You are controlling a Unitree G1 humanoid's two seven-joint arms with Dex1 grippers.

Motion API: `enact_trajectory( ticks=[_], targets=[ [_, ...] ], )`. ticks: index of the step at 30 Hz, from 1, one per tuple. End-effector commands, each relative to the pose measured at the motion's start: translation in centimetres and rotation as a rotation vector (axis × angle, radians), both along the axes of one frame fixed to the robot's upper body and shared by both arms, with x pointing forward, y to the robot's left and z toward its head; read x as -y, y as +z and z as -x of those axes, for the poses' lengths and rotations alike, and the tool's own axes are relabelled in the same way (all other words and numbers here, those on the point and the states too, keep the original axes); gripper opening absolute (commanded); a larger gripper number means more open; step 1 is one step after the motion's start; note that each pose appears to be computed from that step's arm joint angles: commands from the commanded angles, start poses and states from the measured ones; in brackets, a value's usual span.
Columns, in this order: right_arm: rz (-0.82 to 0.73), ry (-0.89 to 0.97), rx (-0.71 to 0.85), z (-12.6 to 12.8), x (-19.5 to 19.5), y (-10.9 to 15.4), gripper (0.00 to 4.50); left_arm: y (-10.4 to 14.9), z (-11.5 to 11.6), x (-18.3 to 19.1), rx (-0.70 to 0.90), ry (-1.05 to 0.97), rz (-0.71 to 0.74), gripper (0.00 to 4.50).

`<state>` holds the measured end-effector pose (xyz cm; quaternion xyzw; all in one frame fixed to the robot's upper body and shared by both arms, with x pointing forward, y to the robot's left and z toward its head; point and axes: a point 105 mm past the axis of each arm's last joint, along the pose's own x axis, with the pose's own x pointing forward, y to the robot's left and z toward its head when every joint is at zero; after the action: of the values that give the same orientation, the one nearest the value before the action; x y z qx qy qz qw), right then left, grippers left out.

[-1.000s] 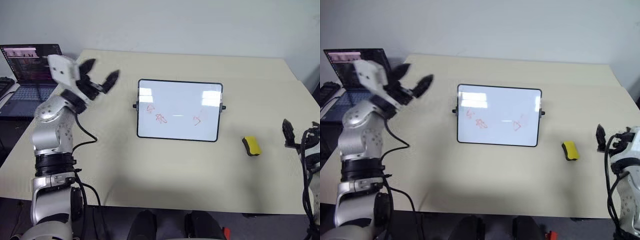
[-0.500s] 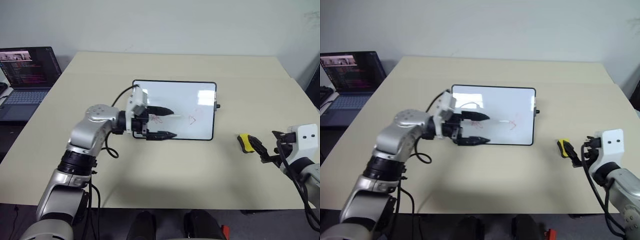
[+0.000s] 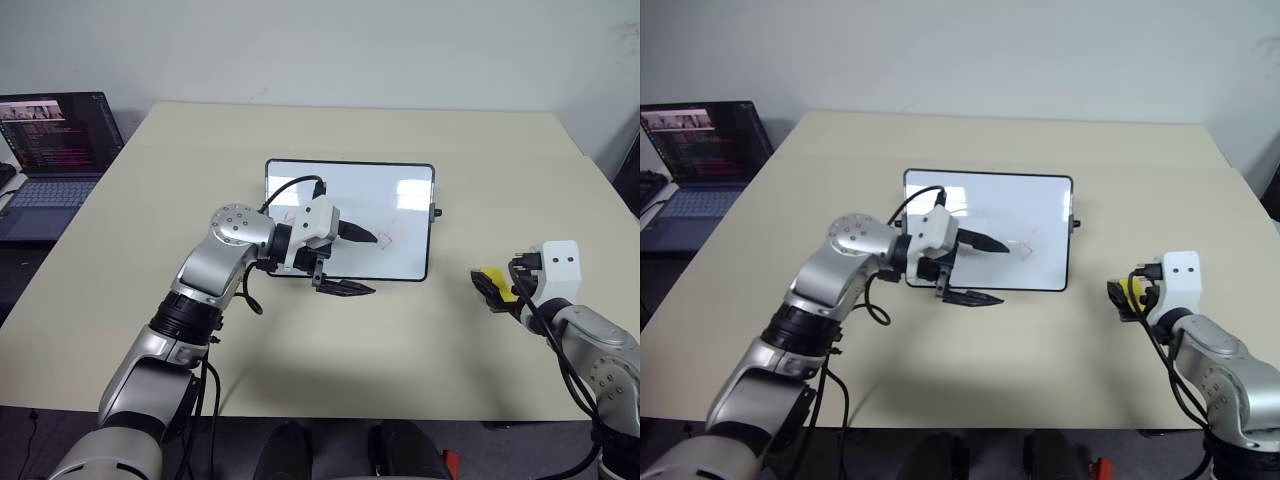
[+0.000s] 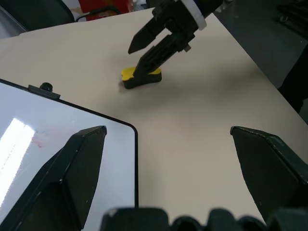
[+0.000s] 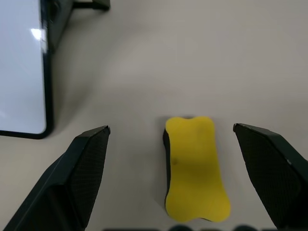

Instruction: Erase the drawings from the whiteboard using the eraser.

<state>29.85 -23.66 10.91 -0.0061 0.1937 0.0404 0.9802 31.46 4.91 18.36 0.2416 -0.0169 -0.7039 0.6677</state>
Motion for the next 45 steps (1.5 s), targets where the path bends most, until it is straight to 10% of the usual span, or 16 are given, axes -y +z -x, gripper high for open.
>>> enact_trajectory(
  ticks=[1, 18, 29, 45],
  targets=[
    [0.027, -0.003, 0.051, -0.9, 0.7, 1.1, 4.49, 1.0, 0.3, 0.2, 0.037, -0.018, 0.009, 4.5],
    [0.028, 0.01, 0.008, -2.0, 1.7, 0.0, 4.49, 1.0, 0.1, -0.1, 0.039, 0.016, 0.012, 4.5],
    [0.041, 0.028, -0.017, -2.2, 1.4, -0.7, 1.21, 1.1, -0.2, -0.5, 0.05, 0.046, 0.023, 4.5],
    [0.058, 0.089, 0.101, -1.3, 0.6, 2.1, 1.18, 0.2, 0.1, -3.4, -0.037, 0.176, 0.056, 4.5]
  ],
)
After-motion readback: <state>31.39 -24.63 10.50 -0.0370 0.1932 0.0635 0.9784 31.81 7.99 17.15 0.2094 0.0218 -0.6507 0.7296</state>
